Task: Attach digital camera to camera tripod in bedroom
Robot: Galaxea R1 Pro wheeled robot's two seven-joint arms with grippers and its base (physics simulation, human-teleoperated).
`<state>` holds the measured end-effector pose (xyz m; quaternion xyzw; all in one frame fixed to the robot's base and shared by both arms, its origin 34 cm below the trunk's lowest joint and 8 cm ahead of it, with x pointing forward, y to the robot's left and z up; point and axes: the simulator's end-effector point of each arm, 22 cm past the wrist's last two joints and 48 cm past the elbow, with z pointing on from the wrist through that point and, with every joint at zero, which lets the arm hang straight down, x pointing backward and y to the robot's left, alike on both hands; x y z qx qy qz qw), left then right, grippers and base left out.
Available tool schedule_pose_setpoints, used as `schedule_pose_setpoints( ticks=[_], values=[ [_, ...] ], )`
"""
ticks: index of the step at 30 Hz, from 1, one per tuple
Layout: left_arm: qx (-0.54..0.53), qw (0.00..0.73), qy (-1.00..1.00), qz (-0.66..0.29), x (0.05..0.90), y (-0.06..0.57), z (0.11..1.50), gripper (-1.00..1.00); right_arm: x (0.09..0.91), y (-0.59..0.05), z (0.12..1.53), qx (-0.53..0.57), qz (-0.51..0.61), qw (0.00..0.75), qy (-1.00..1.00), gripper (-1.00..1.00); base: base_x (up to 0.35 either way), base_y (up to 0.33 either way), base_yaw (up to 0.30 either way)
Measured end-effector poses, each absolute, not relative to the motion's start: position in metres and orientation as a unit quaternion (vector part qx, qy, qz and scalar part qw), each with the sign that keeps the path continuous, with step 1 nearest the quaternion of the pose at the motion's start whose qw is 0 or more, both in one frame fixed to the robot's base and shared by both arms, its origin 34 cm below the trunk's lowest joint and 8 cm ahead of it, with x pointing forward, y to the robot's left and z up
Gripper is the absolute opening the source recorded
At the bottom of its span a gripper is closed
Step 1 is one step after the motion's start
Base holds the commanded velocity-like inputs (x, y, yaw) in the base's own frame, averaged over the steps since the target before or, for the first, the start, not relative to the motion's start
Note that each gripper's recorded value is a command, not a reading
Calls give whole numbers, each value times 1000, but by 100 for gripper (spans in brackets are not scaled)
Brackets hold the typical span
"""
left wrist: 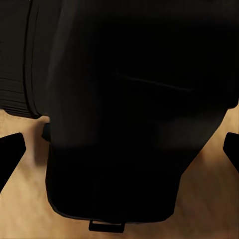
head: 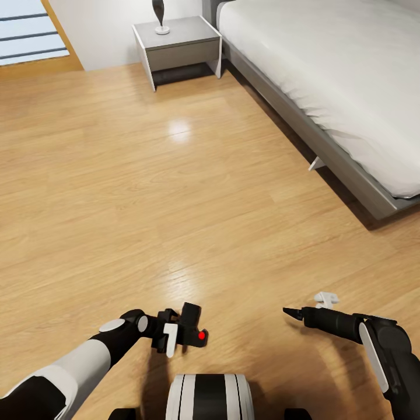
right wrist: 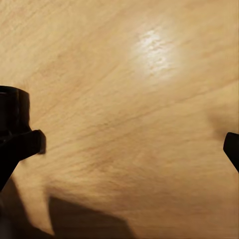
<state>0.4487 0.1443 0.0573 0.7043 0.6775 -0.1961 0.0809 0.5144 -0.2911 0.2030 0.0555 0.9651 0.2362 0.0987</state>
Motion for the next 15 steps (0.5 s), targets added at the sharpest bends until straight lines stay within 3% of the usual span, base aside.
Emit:
schedule_pose_setpoints(
  ticks=[15],
  values=[
    [701, 87, 679, -199, 451, 137, 59, 100, 515, -290, 203, 54, 237, 100, 965, 100, 0, 0, 0]
  ],
)
